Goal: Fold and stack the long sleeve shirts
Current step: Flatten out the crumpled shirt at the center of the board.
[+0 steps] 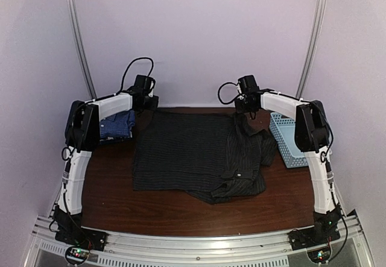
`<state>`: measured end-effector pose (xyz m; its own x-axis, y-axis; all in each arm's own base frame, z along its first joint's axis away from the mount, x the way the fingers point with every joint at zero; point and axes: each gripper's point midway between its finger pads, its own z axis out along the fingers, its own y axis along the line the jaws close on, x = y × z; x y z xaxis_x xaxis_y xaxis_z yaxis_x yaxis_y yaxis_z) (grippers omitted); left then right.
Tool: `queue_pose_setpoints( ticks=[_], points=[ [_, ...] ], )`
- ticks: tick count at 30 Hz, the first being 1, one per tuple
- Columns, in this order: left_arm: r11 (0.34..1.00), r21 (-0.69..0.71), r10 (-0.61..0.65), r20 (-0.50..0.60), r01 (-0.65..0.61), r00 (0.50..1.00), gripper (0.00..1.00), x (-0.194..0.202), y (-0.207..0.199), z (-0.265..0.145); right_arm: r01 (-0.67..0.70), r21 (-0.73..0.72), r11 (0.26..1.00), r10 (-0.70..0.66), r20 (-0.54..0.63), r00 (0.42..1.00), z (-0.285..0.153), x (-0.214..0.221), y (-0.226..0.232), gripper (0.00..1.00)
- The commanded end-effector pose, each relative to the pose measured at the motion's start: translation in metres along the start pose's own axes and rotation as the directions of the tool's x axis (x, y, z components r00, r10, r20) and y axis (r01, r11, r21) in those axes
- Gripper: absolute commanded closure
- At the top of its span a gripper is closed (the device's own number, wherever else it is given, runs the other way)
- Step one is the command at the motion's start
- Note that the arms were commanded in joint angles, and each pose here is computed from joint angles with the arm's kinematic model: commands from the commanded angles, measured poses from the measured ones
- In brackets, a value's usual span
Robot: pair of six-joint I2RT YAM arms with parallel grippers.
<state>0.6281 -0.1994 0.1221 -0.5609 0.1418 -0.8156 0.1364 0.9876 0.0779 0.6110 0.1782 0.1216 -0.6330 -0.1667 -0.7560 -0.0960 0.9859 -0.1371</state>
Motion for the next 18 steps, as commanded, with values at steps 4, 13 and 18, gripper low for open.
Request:
queue_pose_setpoints(
  ticks=[4,13,18],
  points=[
    [0.986,-0.153,-0.055,0.038,0.060,0.998,0.50,-0.034,0.061,0.001,-0.056,0.218,0.974,0.045,0.058,0.997,-0.016,-0.042,-0.062,0.40],
    [0.974,0.178,-0.145,0.021,0.139,0.989,0.39,-0.016,0.015,-0.070,-0.070,0.001,0.998,0.070,0.032,0.997,-0.084,-0.019,-0.042,0.19],
    [0.897,0.403,-0.200,0.008,0.180,0.980,0.36,0.019,-0.024,-0.124,-0.113,-0.173,0.978,0.115,0.001,0.993,-0.126,0.033,-0.016,0.20]
  ],
)
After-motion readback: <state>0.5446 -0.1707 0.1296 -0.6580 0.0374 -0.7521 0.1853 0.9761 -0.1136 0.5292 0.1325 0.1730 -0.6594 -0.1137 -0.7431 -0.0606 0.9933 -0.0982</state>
